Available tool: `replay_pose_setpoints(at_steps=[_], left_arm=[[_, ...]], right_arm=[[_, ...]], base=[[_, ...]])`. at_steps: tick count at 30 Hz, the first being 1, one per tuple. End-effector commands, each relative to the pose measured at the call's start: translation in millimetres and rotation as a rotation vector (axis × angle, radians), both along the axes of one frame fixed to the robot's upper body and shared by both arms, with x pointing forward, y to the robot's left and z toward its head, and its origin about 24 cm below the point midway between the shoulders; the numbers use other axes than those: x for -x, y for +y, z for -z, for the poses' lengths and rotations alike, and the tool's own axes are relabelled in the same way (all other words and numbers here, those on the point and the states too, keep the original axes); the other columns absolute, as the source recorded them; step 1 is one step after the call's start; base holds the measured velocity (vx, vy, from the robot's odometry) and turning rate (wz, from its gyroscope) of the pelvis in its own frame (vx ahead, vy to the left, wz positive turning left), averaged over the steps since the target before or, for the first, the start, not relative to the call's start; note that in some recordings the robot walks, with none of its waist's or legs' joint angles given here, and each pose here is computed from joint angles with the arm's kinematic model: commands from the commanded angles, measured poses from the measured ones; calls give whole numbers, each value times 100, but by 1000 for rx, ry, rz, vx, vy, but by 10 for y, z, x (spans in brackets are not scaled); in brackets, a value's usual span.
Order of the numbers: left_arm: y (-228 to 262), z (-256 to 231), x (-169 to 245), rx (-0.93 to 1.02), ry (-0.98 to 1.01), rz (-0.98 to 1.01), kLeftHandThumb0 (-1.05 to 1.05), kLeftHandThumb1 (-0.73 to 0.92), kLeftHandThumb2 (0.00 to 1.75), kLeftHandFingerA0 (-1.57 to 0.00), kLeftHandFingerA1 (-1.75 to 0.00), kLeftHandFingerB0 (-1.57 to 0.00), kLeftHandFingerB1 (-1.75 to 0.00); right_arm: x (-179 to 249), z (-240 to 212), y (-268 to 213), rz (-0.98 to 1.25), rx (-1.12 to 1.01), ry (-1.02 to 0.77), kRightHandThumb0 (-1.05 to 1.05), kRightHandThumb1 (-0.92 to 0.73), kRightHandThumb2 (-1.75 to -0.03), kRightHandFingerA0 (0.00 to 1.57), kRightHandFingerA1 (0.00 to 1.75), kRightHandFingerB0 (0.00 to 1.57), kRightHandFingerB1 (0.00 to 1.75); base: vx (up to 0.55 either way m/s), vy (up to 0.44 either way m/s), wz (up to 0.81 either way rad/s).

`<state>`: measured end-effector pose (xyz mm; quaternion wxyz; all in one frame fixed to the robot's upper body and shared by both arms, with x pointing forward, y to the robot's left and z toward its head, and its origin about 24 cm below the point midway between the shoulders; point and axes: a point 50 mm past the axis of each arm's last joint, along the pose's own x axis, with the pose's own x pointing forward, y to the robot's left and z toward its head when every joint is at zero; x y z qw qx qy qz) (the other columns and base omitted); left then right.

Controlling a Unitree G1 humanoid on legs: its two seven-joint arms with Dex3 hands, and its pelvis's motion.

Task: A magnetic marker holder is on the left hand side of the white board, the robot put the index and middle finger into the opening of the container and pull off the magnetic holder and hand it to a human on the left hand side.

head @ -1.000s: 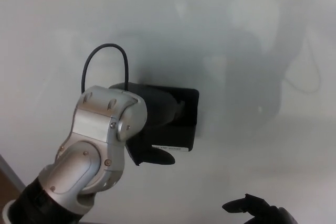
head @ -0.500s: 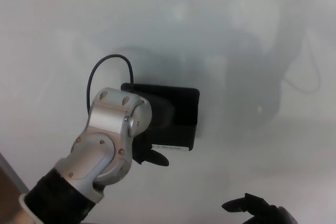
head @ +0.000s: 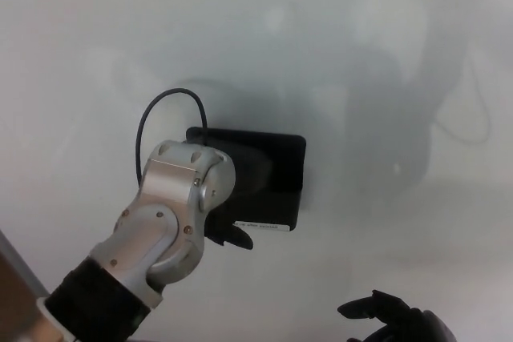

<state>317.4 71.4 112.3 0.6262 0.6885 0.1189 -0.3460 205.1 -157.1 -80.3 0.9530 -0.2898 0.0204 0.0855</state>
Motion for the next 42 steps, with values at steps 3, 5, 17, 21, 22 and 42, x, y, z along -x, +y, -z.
replay_pose_setpoints(at_steps=[3, 5, 17, 21, 22, 42], left_arm=[[71, 140, -152, 40, 109, 92, -24, 53, 57, -103, -61, -87, -56], [86, 147, -175, 51, 124, 96, -24, 53, 57, -103, -61, -87, -56], [335, 231, -222, 202, 583, 48, -16, 47, 92, -99, -116, -95, -79], [375, 284, -154, 268, 827, 2, -15, 55, 77, -91, -127, -86, -83], [406, 340, -91, 318, 957, -41, -14, 55, 63, -92, -129, -90, -90], [226, 439, 779, 1141, 1603, 156, -15, 54, 77, -98, -145, -91, -120]], right_arm=[[-40, -11, -16, 15, 10, 0, -46, -62, -59, 93, 72, 66, 62], [-41, -10, -15, 16, 10, 1, -46, -62, -59, 93, 72, 66, 62], [-102, -54, 27, -6, 13, -27, -46, -61, -58, 93, 76, 68, 64], [-128, -66, 33, -9, 24, -32, -47, -63, -59, 94, 88, 68, 64], [-120, -68, 29, -13, 30, -41, -47, -63, -59, 95, 93, 69, 64], [18, -10, -42, -15, 69, -24, -42, -62, -58, 89, 81, 67, 57]], base=[[0, 0, 0], [0, 0, 0], [0, 0, 0], [0, 0, 0], [0, 0, 0], [0, 0, 0]])
